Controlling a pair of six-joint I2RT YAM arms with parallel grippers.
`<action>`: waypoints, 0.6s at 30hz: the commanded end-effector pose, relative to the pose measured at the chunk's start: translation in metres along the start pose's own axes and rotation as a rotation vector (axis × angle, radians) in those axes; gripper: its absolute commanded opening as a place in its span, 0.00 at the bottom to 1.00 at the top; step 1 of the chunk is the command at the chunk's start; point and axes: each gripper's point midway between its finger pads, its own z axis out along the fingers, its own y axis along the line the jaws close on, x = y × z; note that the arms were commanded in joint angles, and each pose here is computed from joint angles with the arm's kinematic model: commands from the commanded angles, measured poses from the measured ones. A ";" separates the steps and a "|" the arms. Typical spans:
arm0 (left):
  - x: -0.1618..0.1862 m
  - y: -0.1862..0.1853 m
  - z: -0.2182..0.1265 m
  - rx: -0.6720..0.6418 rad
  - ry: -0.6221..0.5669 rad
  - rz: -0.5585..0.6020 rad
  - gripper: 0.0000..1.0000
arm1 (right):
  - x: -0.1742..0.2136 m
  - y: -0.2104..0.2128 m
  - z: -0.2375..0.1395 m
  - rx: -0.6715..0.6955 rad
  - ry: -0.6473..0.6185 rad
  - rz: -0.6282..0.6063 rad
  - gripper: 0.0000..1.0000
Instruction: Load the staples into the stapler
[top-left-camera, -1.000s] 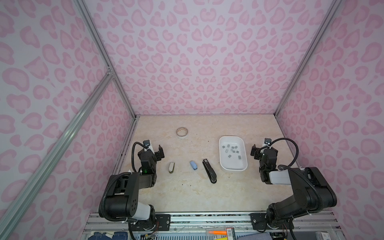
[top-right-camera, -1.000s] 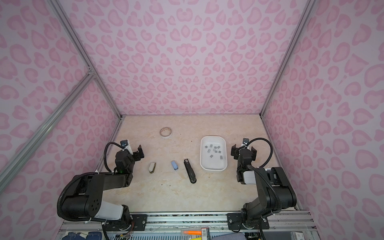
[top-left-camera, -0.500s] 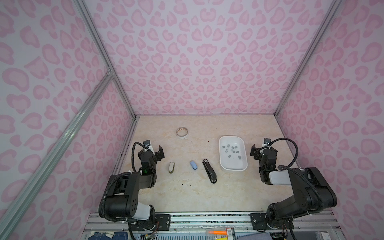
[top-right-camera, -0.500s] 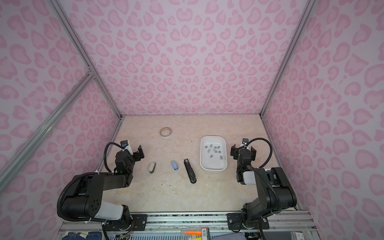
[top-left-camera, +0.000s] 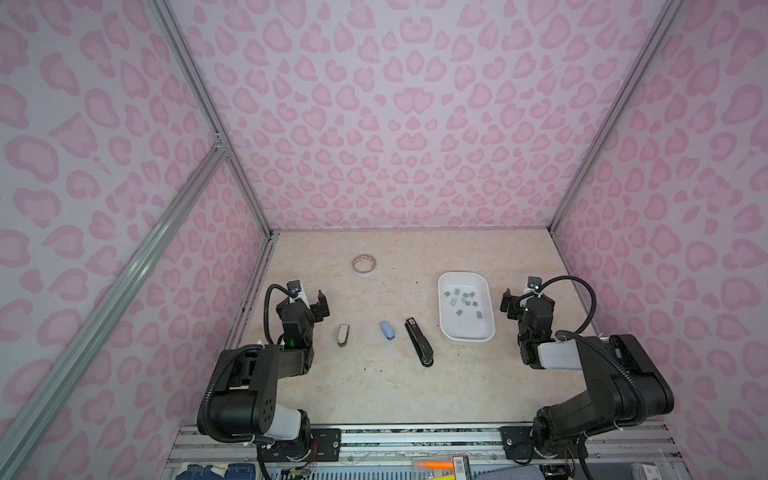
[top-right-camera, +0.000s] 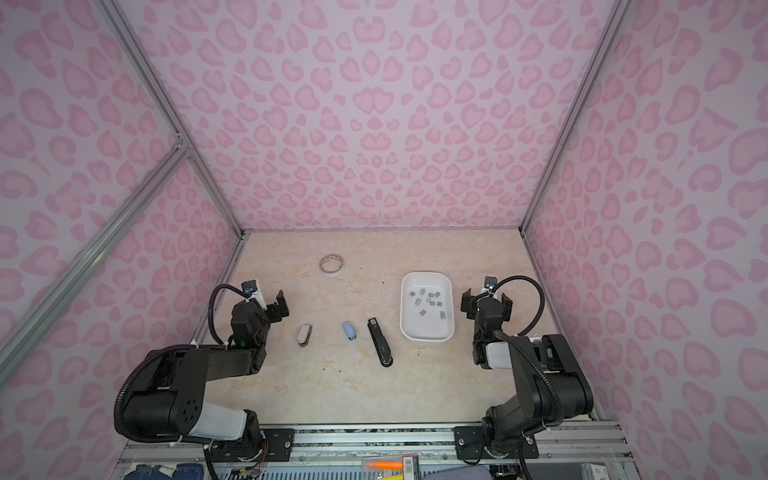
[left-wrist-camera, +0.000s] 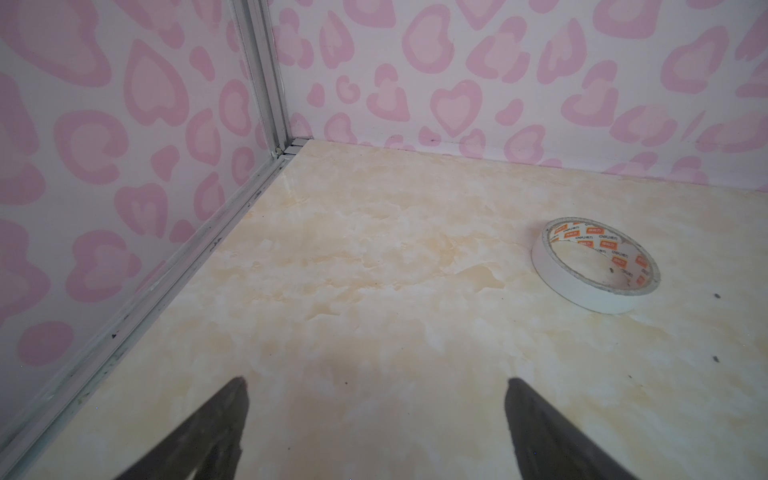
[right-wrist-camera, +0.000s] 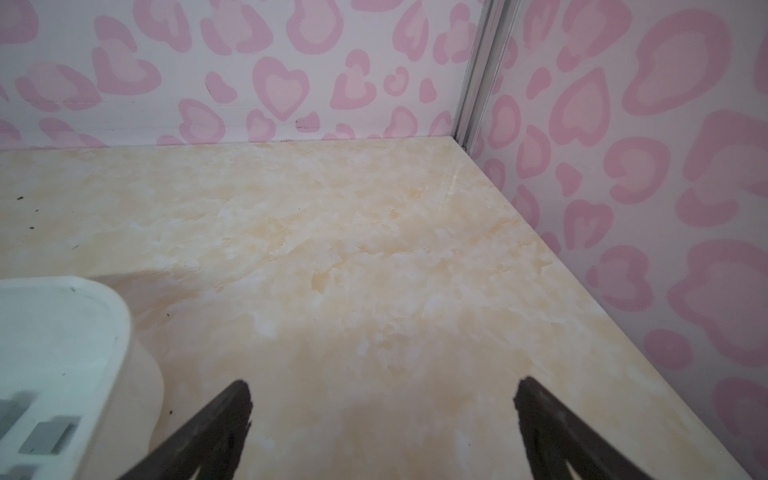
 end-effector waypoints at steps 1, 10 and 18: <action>-0.012 0.000 0.001 -0.002 -0.044 0.000 0.97 | -0.015 -0.006 0.000 0.039 -0.056 0.018 1.00; -0.041 0.000 -0.005 -0.021 0.036 -0.023 0.97 | -0.054 -0.035 -0.015 0.194 0.024 0.121 1.00; -0.115 -0.033 -0.063 0.210 -0.067 -0.178 0.97 | -0.097 0.044 -0.064 -0.412 -0.004 0.361 1.00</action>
